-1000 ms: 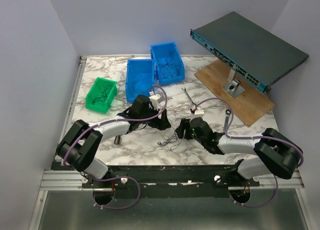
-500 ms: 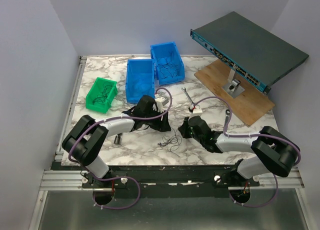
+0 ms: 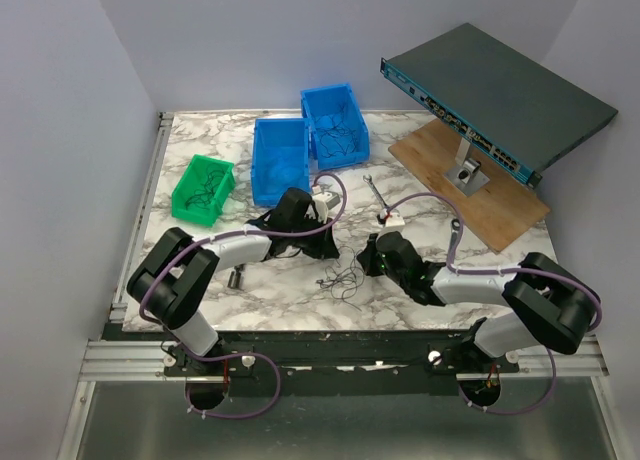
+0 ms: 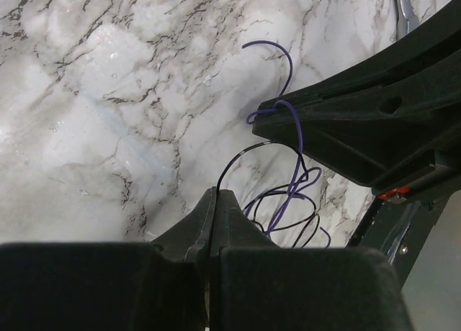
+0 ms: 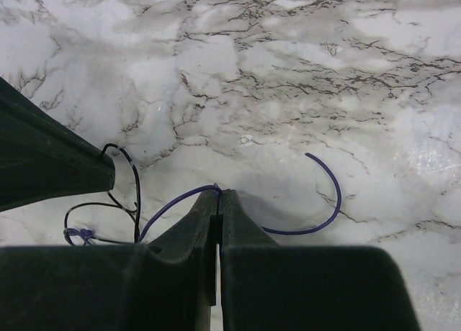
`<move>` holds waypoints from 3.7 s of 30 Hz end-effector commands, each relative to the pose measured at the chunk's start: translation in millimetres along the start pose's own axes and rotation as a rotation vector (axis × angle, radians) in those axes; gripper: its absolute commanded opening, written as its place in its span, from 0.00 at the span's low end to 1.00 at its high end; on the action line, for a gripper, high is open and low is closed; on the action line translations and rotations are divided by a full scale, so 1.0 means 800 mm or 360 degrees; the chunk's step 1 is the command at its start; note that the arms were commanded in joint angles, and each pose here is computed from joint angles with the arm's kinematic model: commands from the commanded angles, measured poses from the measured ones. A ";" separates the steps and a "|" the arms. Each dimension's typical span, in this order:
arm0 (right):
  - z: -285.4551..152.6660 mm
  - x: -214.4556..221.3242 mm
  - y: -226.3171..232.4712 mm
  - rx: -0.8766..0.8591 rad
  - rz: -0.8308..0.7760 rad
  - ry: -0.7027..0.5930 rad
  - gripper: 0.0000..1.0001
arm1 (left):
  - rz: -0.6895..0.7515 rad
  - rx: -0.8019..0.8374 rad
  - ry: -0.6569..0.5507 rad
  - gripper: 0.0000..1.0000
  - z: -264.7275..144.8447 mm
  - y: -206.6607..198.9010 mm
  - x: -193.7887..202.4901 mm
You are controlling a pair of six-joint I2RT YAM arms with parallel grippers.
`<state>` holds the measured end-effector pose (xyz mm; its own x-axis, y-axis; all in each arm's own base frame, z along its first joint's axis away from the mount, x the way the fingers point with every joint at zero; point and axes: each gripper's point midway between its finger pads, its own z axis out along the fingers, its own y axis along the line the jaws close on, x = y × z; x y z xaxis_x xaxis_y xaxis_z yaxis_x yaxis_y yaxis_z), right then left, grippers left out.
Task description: Untangle the cables
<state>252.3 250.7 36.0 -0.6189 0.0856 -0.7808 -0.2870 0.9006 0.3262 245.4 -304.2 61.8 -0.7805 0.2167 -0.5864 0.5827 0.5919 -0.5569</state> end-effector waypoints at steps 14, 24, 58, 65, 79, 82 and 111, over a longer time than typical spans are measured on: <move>-0.046 -0.055 -0.095 0.0623 0.0206 -0.0424 0.01 | -0.0181 -0.0546 -0.0708 0.00 -0.118 0.087 -0.047; -0.112 -0.082 -0.154 0.0870 0.0537 -0.0831 0.01 | -0.0376 -0.0925 -0.1293 0.00 -0.227 0.131 -0.041; -0.091 -0.083 -0.108 0.0551 0.0318 -0.0668 0.73 | -0.0251 -0.0808 -0.1483 0.00 -0.250 0.107 -0.040; -0.068 -0.069 -0.058 0.0222 0.0105 -0.0491 0.89 | -0.0255 -0.0815 -0.1444 0.00 -0.247 0.108 -0.041; 0.023 -0.028 -0.036 0.0386 -0.0048 -0.0016 0.87 | -0.0236 -0.0816 -0.1442 0.00 -0.246 0.108 -0.041; 0.029 -0.036 -0.053 0.0556 -0.0098 -0.0032 0.79 | -0.0237 -0.0823 -0.1436 0.00 -0.246 0.109 -0.040; 0.022 -0.033 -0.043 0.0390 -0.0157 -0.0071 0.01 | 0.0368 -0.0379 -0.0809 0.72 -0.123 0.010 -0.062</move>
<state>292.0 217.9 28.8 -0.5753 0.0050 -0.8179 -0.1124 0.9900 0.0851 266.0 -194.5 137.4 -0.4172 -0.1490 -0.8965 0.4646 0.8129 -0.3513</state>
